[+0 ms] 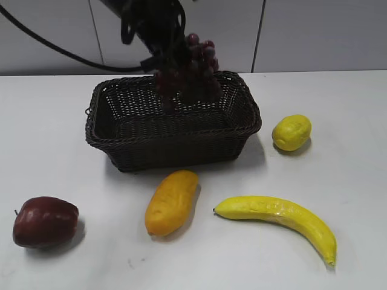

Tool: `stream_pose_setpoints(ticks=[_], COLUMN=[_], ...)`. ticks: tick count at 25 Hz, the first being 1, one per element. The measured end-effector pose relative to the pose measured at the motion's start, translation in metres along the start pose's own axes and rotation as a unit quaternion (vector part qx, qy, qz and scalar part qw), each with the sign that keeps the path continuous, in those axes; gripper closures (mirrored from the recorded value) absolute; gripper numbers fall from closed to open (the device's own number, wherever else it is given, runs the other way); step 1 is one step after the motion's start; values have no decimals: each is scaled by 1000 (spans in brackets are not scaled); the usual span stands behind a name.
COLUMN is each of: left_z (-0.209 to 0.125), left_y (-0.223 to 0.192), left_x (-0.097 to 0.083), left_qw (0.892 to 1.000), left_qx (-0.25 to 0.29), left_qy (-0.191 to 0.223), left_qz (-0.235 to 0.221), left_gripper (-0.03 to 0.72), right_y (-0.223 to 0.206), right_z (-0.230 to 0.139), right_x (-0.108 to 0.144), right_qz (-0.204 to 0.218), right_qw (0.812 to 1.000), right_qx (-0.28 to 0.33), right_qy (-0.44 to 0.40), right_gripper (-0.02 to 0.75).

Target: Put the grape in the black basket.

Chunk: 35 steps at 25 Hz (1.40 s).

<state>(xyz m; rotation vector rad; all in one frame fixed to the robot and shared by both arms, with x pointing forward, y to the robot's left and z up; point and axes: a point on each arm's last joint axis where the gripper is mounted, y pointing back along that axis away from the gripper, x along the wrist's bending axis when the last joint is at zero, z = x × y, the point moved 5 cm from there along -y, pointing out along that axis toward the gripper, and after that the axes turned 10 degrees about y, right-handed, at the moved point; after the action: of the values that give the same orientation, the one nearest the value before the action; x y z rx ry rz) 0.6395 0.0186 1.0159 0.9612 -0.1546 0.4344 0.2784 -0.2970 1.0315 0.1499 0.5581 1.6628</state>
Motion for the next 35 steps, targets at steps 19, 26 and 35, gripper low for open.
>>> stream_pose_setpoints(ticks=[19, 26, 35], left_z=[-35, -11, 8], left_y=[-75, -33, 59], left_x=[-26, -14, 33], left_qw=[994, 993, 977], left_qx=[45, 22, 23], left_qy=[65, 105, 206], left_qz=[-72, -49, 56], left_gripper=[169, 51, 65], right_y=[0, 0, 0], right_z=[0, 0, 0], right_x=[0, 0, 0], right_qz=[0, 0, 0], right_qw=[1000, 1000, 1000], right_qx=[0, 0, 0], right_qy=[0, 0, 0], right_gripper=[238, 238, 238])
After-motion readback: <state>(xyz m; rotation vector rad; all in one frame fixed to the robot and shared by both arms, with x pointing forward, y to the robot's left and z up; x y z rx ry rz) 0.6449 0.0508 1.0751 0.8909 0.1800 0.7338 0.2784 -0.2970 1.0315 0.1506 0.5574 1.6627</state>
